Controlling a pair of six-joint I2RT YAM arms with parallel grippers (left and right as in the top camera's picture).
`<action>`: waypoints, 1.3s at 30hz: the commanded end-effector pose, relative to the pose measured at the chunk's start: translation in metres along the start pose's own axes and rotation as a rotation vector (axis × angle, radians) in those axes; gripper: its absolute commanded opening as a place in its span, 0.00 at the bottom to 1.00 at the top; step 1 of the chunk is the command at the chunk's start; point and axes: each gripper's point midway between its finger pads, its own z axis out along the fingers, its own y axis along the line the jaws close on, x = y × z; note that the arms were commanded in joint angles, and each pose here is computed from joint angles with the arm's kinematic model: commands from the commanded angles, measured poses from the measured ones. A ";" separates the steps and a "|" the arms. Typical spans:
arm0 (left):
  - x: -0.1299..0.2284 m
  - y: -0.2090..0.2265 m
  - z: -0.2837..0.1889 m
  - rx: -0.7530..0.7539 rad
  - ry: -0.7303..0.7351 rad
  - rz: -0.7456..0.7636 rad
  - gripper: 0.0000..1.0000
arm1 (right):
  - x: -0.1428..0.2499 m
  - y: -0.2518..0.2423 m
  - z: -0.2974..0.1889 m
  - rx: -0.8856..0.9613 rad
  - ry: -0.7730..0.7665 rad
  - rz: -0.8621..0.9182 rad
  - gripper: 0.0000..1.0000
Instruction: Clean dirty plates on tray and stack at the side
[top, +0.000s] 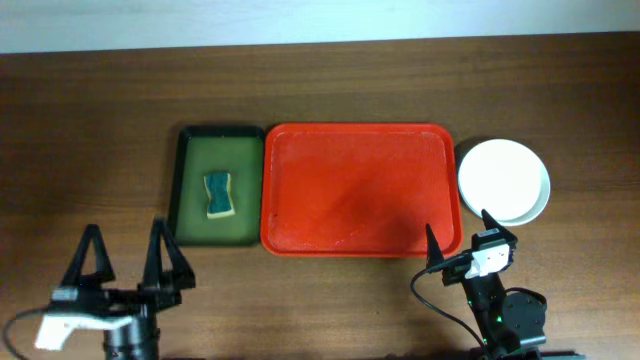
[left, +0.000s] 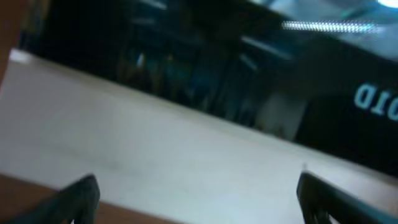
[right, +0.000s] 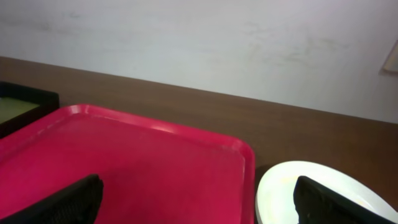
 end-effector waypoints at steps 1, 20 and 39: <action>0.013 -0.008 -0.003 0.116 -0.125 -0.022 1.00 | 0.002 0.001 0.000 -0.009 0.004 -0.005 0.99; 0.209 0.081 -0.018 -0.140 0.397 0.257 1.00 | 0.002 0.001 0.000 -0.009 0.004 -0.005 0.99; 0.210 0.080 -0.018 -0.100 0.412 0.405 0.99 | 0.002 0.002 0.000 -0.010 0.004 -0.006 0.99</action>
